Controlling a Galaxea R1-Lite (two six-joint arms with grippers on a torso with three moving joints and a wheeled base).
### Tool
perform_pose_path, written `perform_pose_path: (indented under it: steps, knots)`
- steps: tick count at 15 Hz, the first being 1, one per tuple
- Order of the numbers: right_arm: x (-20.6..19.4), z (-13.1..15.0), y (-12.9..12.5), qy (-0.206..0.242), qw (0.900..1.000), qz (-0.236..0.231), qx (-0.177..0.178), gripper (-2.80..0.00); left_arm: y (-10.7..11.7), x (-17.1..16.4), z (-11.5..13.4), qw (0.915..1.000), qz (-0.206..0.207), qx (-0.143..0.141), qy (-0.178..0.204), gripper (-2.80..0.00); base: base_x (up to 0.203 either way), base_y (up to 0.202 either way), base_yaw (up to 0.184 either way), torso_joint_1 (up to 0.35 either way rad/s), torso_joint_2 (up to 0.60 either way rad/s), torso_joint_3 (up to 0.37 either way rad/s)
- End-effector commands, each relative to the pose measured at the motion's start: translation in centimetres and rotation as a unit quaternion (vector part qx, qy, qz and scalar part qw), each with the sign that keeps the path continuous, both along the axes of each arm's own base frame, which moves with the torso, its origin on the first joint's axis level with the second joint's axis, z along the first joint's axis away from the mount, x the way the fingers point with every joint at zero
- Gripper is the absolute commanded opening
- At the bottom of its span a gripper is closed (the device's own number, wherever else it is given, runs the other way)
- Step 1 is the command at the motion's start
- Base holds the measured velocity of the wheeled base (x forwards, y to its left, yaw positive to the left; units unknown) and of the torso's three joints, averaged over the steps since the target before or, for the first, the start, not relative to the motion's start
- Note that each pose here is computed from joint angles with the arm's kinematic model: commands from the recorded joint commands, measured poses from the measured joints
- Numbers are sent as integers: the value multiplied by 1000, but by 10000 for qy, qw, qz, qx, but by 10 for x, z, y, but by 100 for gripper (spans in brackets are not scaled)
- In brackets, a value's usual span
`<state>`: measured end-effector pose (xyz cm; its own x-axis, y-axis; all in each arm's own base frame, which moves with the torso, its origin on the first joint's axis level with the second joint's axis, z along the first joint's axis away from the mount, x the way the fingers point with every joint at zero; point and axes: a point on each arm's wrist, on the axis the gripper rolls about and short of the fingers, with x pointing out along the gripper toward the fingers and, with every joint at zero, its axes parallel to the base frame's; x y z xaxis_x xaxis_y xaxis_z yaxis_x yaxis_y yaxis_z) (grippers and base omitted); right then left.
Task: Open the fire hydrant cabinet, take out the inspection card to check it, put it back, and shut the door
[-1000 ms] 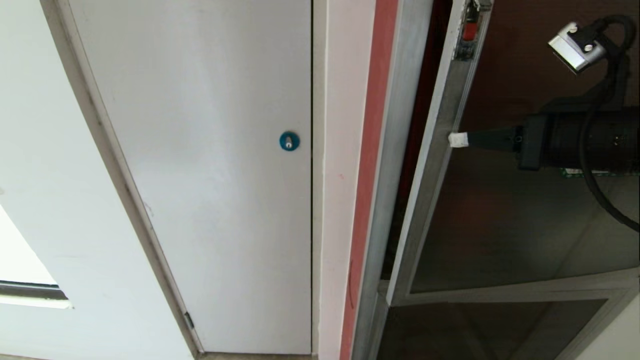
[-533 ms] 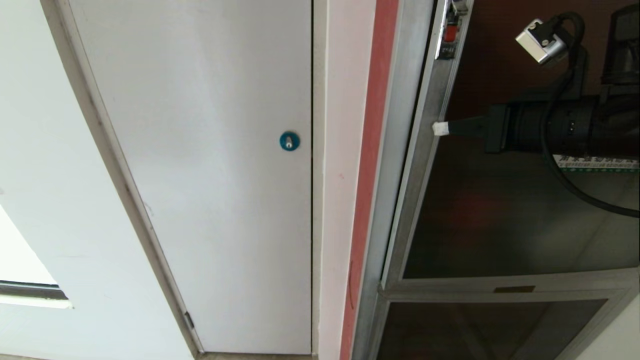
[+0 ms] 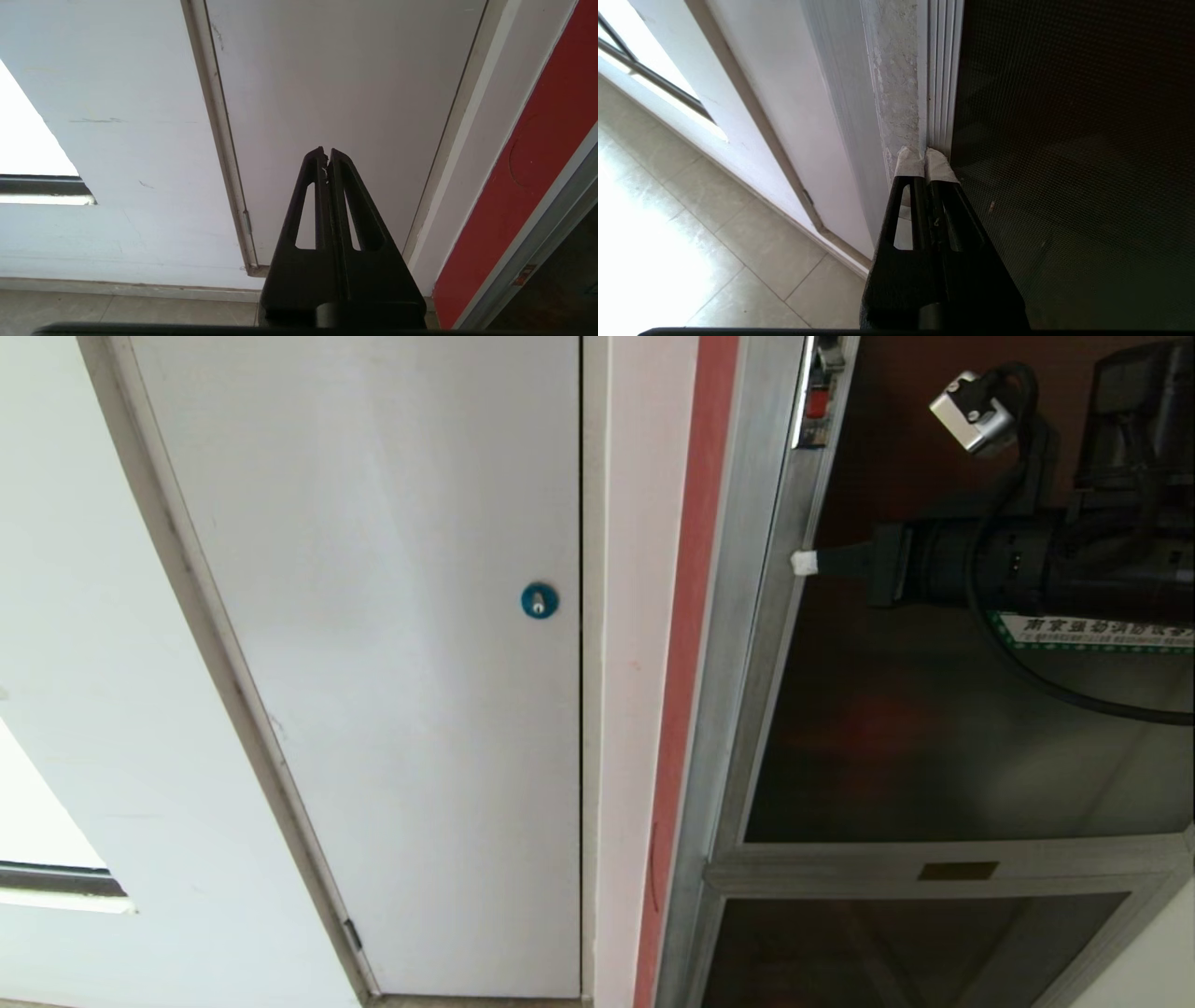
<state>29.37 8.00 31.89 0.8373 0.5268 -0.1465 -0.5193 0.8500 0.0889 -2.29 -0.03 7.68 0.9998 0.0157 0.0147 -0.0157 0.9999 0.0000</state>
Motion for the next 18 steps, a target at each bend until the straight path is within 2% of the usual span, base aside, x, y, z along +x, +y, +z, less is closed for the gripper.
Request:
perform_pose_path:
  steps: [1,13,18]
  knots:
    - [5,-2,1,7,10000,-29,-7,-280,0,1,-2,10000,0,0,34,-280,0,0,0,0,0,0]
    - [13,0,2,-45,9997,-218,-24,-280,0,1,-2,10000,2,0,33,-280,0,0,0,0,0,0]
    - [1,6,0,-89,9998,-194,4,-280,0,1,-2,10000,5,-1,32,-280,0,0,0,0,0,0]
